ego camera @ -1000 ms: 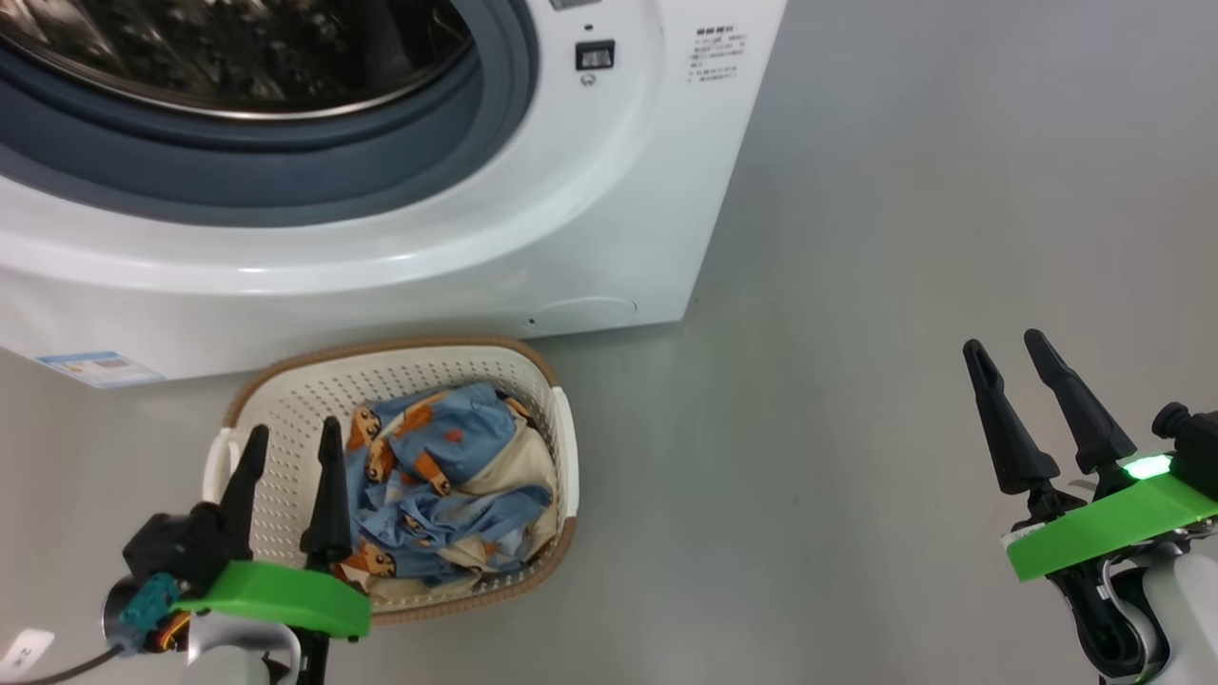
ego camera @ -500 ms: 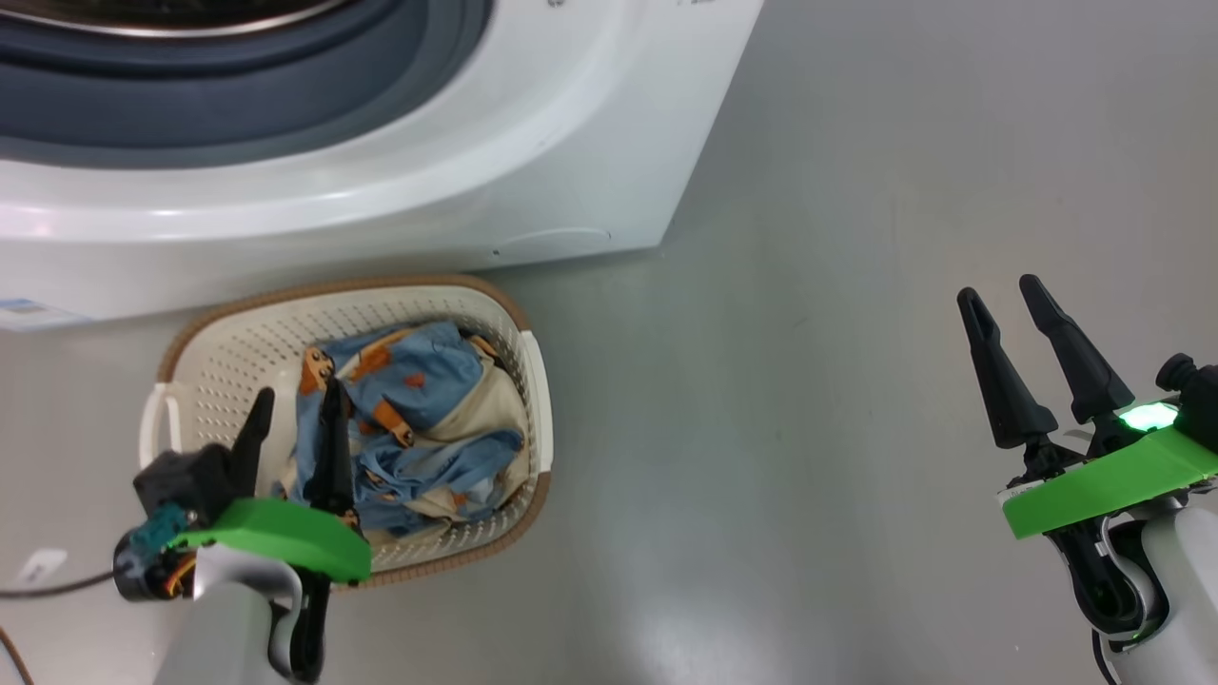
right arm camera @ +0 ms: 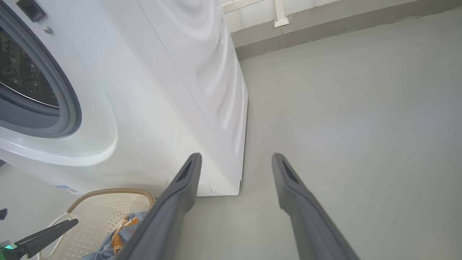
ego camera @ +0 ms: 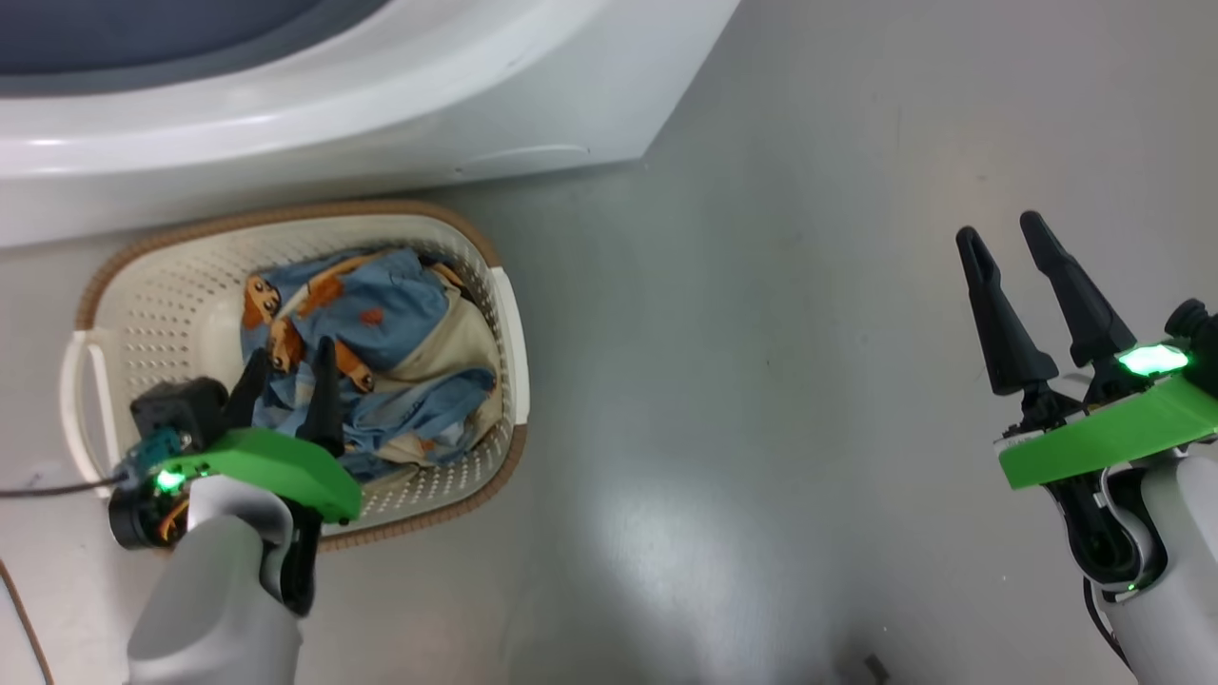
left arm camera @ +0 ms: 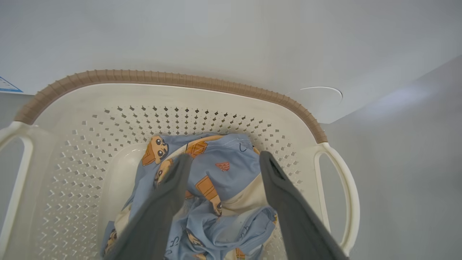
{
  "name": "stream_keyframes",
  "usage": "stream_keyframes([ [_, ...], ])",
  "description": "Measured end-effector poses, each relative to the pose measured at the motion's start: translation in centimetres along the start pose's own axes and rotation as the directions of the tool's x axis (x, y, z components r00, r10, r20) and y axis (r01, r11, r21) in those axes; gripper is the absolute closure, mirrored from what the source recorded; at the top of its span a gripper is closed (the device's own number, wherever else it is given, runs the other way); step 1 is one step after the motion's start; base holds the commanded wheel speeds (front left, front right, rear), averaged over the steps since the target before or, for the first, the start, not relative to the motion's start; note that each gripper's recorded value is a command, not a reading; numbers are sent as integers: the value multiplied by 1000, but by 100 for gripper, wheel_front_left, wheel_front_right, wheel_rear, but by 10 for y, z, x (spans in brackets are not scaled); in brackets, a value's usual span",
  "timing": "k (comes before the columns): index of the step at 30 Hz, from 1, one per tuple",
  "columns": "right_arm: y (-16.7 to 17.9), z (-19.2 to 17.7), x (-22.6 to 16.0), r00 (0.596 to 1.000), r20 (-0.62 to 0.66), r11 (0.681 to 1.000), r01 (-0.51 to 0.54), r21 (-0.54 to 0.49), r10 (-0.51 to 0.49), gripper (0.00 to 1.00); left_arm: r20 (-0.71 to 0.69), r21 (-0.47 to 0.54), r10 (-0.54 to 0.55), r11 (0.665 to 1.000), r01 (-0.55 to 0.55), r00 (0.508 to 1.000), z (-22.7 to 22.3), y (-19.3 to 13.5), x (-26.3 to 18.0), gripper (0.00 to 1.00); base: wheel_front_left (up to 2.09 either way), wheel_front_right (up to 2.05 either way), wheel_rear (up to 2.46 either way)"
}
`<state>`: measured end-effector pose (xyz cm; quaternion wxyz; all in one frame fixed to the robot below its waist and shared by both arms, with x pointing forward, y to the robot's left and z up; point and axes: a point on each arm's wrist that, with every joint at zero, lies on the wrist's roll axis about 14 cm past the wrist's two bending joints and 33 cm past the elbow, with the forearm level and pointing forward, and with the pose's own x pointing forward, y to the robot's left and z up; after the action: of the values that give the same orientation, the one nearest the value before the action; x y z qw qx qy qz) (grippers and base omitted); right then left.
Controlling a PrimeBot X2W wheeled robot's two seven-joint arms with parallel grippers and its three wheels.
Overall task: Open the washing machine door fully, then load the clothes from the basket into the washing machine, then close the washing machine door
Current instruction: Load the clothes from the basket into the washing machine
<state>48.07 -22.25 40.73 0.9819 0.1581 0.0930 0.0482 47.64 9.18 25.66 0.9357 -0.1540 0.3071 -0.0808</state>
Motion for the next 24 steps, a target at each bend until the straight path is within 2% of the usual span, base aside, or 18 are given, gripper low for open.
stream_keyframes([
  [13,-11,-23,16,999,-33,1000,23,18,-22,0,-165,-41,25,999,-33,986,-46,11,34,0,0,0,0],
  [24,-30,-38,18,995,-58,997,77,20,-75,0,-336,-86,28,994,-61,941,-94,17,53,0,0,0,0],
])
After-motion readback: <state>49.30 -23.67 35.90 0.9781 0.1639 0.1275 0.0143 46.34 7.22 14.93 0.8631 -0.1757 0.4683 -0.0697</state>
